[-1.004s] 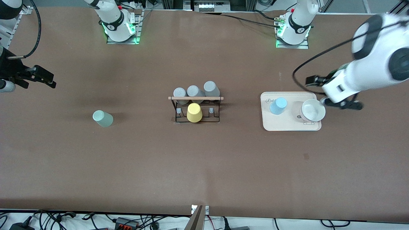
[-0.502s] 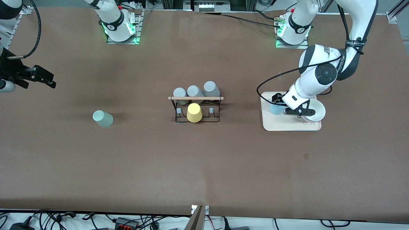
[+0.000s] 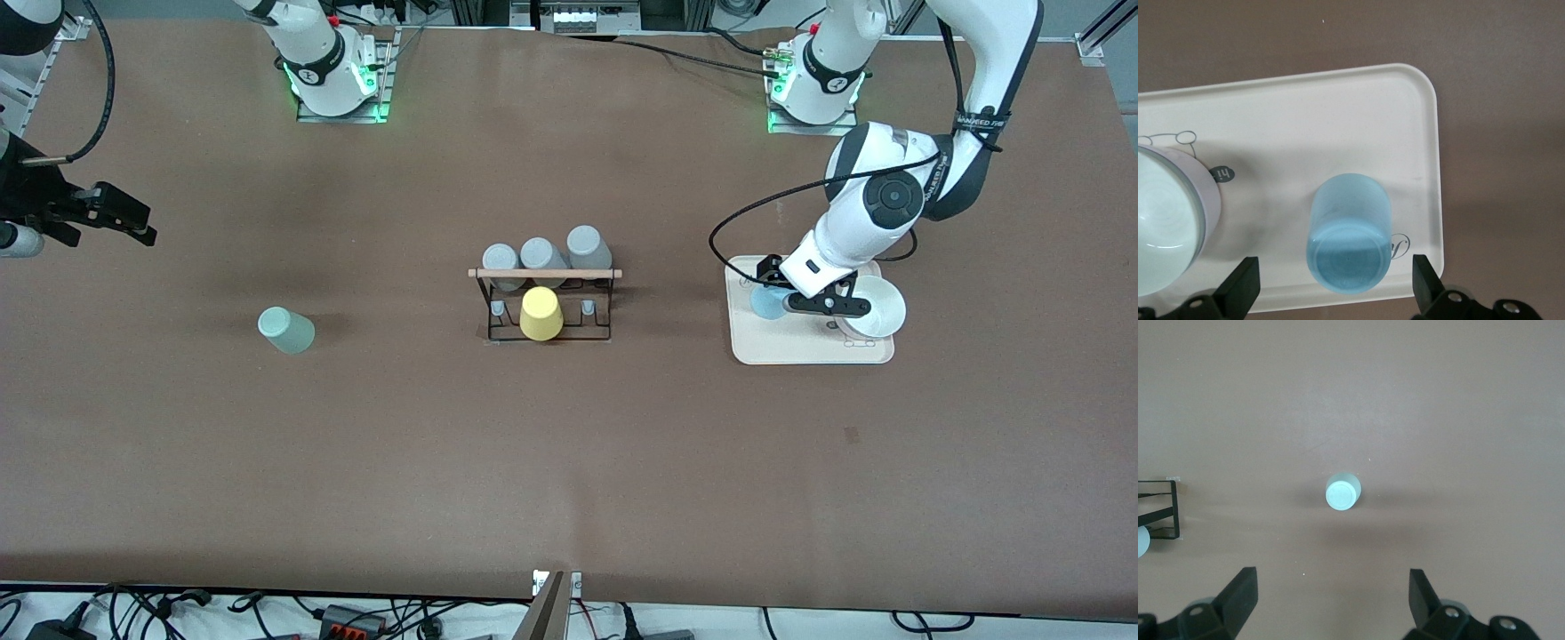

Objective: Hang scattered cups on rack with three cups
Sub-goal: 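Lower the left gripper and grasp the light blue cup, then lift the light blue cup and carry it to the wooden rack, then hang the light blue cup on the rack peg with the left gripper, then release the cup and withdraw the left gripper while the right gripper reaches the teal cup, then grasp the teal cup with the right gripper, then carry the teal cup to the wooden rack with the right gripper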

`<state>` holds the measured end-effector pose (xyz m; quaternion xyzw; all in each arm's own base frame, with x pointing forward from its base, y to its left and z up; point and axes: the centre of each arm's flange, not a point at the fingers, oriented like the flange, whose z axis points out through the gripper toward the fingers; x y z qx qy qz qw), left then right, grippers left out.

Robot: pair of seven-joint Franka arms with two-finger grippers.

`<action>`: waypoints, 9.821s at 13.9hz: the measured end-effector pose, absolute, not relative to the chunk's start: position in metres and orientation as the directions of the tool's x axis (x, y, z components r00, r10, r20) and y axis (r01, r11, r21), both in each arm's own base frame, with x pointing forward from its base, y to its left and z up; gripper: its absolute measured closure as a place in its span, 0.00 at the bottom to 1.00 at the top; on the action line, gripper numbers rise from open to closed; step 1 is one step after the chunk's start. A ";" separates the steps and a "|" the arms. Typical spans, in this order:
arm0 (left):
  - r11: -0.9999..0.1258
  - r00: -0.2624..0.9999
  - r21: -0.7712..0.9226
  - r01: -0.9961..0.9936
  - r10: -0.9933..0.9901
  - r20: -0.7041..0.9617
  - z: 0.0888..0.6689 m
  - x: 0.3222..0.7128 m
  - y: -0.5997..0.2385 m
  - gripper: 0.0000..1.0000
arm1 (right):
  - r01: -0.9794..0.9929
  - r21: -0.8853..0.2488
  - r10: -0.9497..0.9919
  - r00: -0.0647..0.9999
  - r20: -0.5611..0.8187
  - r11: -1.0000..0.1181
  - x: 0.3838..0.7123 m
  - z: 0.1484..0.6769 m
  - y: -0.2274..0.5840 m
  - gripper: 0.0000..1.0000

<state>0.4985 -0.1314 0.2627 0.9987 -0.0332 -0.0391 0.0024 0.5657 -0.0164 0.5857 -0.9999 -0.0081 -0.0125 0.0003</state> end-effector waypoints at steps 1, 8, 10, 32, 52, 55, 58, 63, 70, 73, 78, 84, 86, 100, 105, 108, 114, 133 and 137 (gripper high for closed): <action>-0.998 0.996 0.012 -0.067 -0.068 -0.062 0.257 0.494 -0.131 0.00 | 0.016 0.000 0.016 1.000 0.025 -1.000 0.566 0.586 -0.016 0.00; -0.995 0.995 0.028 -0.096 -0.096 -0.011 0.224 0.482 -0.137 0.09 | 0.016 0.000 0.016 1.000 0.024 -1.000 0.566 0.585 -0.016 0.00; -0.993 0.993 0.016 -0.120 -0.120 -0.002 0.224 0.482 -0.138 0.31 | 0.016 -0.001 0.016 1.000 0.023 -1.000 0.566 0.585 -0.016 0.00; -0.986 1.000 0.163 -0.015 -0.018 -0.012 0.410 0.589 -0.434 0.34 | 0.014 -0.002 0.014 1.000 -0.007 -1.000 0.572 0.568 -0.018 0.00; -0.995 0.995 0.004 -0.097 -0.097 -0.038 0.323 0.547 -0.491 0.34 | 0.015 -0.005 0.016 0.995 -0.103 -1.000 0.590 0.513 -0.017 0.00; -0.995 0.994 0.000 -0.100 -0.100 -0.043 0.318 0.546 -0.493 0.34 | 0.015 -0.006 0.016 0.993 -0.116 -1.000 0.589 0.507 -0.017 0.00; -0.995 0.994 0.000 -0.100 -0.100 -0.044 0.317 0.546 -0.493 0.29 | 0.016 -0.006 0.016 0.993 -0.119 -1.000 0.589 0.506 -0.017 0.00; -0.996 0.995 0.004 -0.094 -0.094 -0.038 0.320 0.549 -0.492 0.00 | 0.017 -0.006 0.017 0.993 -0.120 -1.000 0.589 0.505 -0.016 0.00; -0.998 0.998 -0.026 0.051 0.050 0.024 0.440 0.598 -0.399 0.00 | 0.035 -0.008 0.036 0.986 -0.160 -0.999 0.592 0.483 -0.005 0.00; -0.989 0.992 -0.074 0.128 0.127 0.016 0.492 0.619 -0.315 0.00 | 0.046 -0.009 0.047 0.982 -0.183 -0.999 0.595 0.468 0.002 0.00; -0.992 0.988 -0.104 0.065 0.078 -0.134 0.542 0.620 -0.189 0.00 | 0.053 0.001 0.051 0.978 -0.201 -0.999 0.609 0.418 0.003 0.00; -0.999 0.994 0.038 -0.020 -0.024 -0.110 0.605 0.595 -0.064 0.00 | 0.078 0.005 0.075 0.981 -0.178 -0.997 0.604 0.340 0.016 0.00; -0.996 0.995 0.051 -0.077 -0.080 -0.064 0.599 0.580 -0.028 0.00 | 0.082 0.006 0.079 0.981 -0.179 -0.997 0.604 0.313 0.018 0.00; -0.993 0.993 -0.017 -0.113 -0.112 -0.032 0.596 0.551 -0.019 0.00 | 0.030 0.017 0.025 0.972 -0.235 -0.999 0.606 0.233 0.004 0.00; -0.993 0.993 -0.017 -0.114 -0.114 -0.033 0.596 0.551 -0.020 0.00 | 0.030 0.018 0.024 0.969 -0.245 -0.999 0.605 0.227 0.004 0.00; -0.993 0.992 -0.017 -0.119 -0.118 -0.033 0.596 0.551 -0.023 0.00 | 0.029 0.018 0.024 0.969 -0.247 -0.999 0.604 0.225 0.004 0.11; -0.992 0.992 -0.017 -0.121 -0.121 -0.033 0.596 0.551 -0.024 0.00 | 0.029 0.018 0.023 0.968 -0.248 -0.999 0.605 0.228 0.004 0.35; -0.991 0.991 -0.018 -0.136 -0.135 -0.018 0.601 0.555 -0.031 0.00 | 0.045 -0.121 0.066 0.983 -0.169 -0.992 0.632 0.449 0.249 0.35; -0.990 0.990 -0.018 -0.137 -0.137 -0.015 0.602 0.556 -0.032 0.00 | 0.058 -0.115 0.076 0.984 -0.163 -0.992 0.622 0.442 0.302 0.35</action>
